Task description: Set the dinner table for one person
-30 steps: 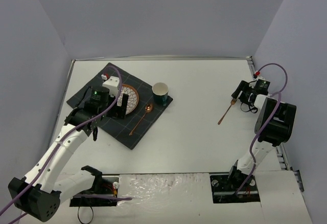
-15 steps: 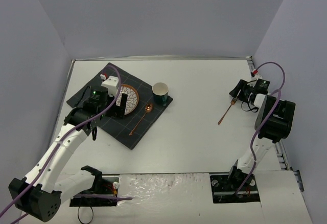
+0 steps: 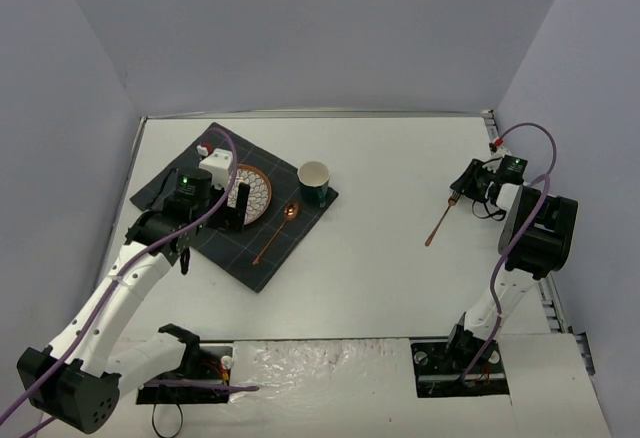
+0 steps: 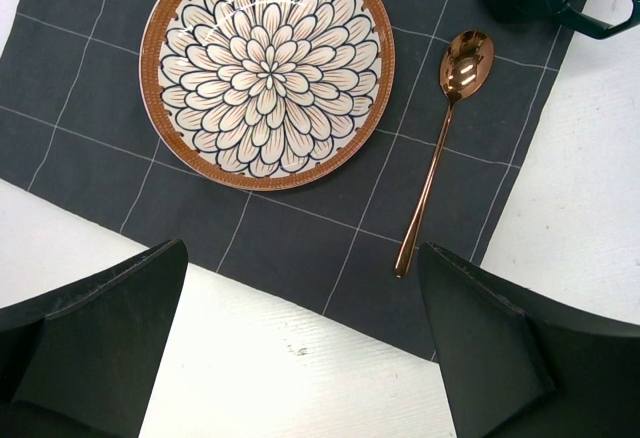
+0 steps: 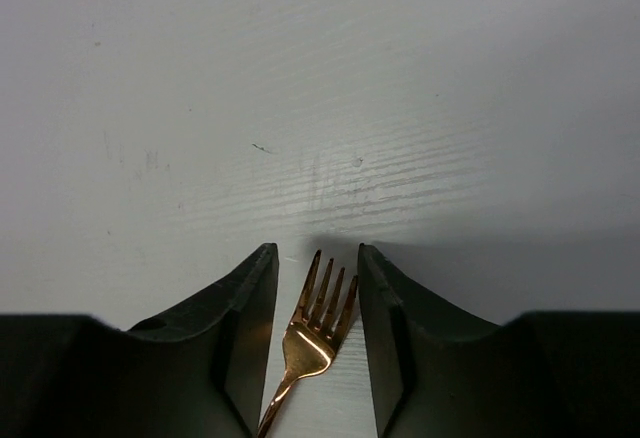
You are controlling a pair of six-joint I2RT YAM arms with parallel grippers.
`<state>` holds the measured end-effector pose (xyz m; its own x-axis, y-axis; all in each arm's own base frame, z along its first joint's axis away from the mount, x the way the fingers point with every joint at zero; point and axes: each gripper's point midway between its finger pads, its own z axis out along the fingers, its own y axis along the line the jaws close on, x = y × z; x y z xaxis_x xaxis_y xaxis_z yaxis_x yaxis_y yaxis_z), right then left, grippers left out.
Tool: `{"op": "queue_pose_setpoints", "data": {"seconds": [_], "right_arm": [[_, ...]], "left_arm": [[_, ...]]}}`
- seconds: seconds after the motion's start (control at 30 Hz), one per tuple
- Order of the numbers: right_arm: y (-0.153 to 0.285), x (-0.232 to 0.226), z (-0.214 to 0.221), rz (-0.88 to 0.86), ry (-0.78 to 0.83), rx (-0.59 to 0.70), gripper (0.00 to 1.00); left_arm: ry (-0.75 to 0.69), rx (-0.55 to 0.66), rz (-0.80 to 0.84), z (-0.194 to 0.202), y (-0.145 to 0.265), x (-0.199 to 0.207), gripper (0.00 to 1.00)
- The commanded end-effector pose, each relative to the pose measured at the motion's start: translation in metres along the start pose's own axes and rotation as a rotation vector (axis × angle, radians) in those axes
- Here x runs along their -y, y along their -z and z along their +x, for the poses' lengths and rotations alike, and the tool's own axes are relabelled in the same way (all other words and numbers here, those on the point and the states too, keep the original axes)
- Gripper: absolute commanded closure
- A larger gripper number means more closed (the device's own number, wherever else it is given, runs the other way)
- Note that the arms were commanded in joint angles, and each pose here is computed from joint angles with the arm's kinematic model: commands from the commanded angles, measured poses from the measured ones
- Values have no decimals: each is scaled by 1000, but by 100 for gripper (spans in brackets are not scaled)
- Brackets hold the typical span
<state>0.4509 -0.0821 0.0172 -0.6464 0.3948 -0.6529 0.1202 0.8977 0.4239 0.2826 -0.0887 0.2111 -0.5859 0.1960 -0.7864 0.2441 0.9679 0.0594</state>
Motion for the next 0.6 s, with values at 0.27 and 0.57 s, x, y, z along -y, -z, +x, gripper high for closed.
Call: {"op": "queue_pose_setpoints", "data": {"seconds": [0.27,0.57], "right_arm": [[15,-10,22,24,-35,-52,100],[27,-56,20,-44,2,12,100]], "left_arm": [[6,46,1,-12,-1,-2,3],[35,81,43,-18,-1,7,3]]}}
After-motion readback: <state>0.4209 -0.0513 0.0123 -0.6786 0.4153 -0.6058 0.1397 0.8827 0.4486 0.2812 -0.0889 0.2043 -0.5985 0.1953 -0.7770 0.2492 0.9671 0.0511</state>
